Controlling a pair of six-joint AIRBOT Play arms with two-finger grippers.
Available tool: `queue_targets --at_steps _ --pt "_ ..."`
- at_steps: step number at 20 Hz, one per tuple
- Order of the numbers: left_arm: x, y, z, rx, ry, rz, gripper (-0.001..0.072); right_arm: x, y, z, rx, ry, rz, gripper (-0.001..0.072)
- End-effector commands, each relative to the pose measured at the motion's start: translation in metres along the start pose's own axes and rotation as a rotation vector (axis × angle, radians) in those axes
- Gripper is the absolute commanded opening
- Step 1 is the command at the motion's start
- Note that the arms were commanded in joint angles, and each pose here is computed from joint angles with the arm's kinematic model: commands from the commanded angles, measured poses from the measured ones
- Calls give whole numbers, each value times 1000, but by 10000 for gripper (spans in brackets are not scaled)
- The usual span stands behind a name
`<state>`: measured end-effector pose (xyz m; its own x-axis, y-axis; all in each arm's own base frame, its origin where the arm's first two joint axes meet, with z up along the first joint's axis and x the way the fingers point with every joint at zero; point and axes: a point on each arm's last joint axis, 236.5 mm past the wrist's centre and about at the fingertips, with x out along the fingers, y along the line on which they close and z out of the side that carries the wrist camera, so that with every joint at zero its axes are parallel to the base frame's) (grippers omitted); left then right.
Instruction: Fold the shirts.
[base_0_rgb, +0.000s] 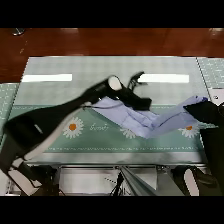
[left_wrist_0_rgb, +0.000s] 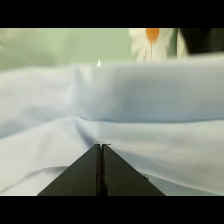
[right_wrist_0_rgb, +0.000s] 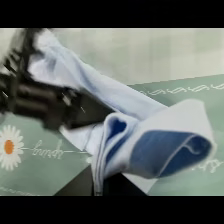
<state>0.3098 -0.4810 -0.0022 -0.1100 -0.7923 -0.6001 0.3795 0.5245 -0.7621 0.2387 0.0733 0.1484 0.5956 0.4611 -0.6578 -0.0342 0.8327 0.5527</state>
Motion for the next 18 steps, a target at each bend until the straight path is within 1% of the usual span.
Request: queue_targets --at_steps 1,2,4,6,8,10,13,18 --pt "-113 28 50 -8 -172 70 25 5 23 4 10 0 100 20" --pt "-155 41 59 -6 -243 120 25 9 36 7 -10 2 155 20" --pt "-231 57 58 -48 -376 164 25 25 70 14 -33 13 291 20" --pt "-291 59 37 -28 -487 210 25 54 90 18 -45 63 341 20" --pt "-326 55 3 -3 -571 250 26 94 118 21 -71 114 375 20" --pt "-336 49 -34 -15 -626 255 27 141 147 18 -118 184 391 20" --pt "-326 49 -79 -22 -664 250 26 217 182 -3 -156 326 409 21" --pt "-290 83 -125 -102 -601 259 27 309 191 -34 -116 474 383 21"
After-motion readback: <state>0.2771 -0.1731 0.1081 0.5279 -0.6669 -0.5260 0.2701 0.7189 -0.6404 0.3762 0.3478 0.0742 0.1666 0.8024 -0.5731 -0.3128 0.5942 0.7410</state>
